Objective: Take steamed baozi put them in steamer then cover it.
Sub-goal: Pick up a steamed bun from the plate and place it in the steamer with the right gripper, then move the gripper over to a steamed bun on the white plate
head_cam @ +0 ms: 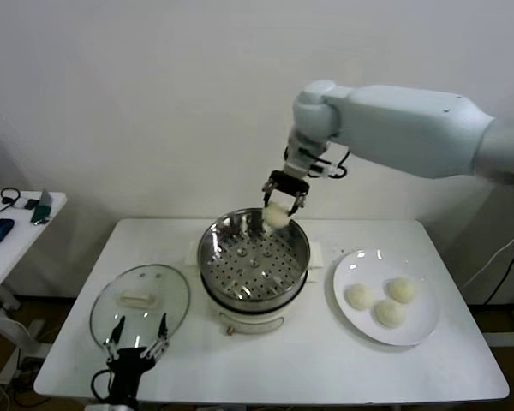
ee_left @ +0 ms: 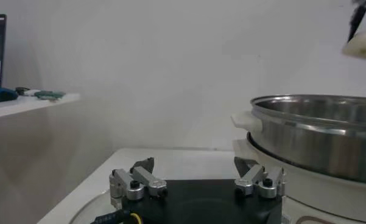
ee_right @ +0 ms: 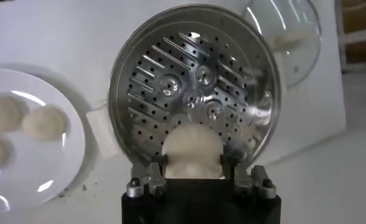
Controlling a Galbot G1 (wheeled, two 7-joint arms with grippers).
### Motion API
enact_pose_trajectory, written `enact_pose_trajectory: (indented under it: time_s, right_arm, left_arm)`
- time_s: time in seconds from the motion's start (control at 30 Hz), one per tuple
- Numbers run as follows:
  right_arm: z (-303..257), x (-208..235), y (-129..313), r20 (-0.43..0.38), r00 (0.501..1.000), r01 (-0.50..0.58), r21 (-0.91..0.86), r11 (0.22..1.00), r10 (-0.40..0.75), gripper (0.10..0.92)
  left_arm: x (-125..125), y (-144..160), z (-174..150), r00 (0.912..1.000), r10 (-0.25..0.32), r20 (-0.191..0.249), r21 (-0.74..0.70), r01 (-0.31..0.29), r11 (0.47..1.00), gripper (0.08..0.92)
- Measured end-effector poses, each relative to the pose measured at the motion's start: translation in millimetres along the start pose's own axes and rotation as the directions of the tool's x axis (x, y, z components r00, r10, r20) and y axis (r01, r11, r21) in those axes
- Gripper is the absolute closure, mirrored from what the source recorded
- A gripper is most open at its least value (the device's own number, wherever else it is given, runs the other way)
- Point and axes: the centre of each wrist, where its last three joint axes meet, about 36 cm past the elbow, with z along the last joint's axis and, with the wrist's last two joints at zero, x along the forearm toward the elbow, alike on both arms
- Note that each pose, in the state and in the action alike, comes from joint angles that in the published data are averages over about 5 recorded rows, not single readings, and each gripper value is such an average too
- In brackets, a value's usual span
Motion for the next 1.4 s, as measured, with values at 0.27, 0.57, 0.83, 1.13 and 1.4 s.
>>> enact_pose_trajectory:
  time_s: [0.27, 0.57, 0.83, 1.13, 1.4]
  right_arm:
    - [12, -58, -16, 0.015, 1.0, 0.004, 0.048, 0.999, -0.005, 0.411]
    - [22, -103, -24, 0.034, 0.999, 0.019, 0.056, 0.998, -0.02, 0.411]
    - [29, -114, -27, 0.053, 0.999, 0.008, 0.051, 0.999, -0.011, 0.302]
    - [39, -63, -20, 0.077, 0.997, -0.032, 0.021, 0.999, 0.03, 0.2]
    - [48, 23, 48, 0.063, 0.997, -0.036, -0.264, 0.964, 0.055, 0.2]
  left_arm:
    - [-1, 2, 6, 1.0, -0.004, -0.001, -0.005, 0.004, 1.0, 0.177]
    - [-3, 2, 10, 1.0, -0.007, -0.003, -0.005, 0.007, 1.0, 0.177]
    - [-3, 1, 11, 1.0, -0.009, -0.002, -0.002, 0.009, 1.0, 0.177]
    - [0, -2, 9, 1.0, -0.007, -0.003, -0.002, 0.007, 1.0, 0.177]
    - [1, -8, 7, 1.0, -0.002, -0.001, -0.002, 0.002, 1.0, 0.177]
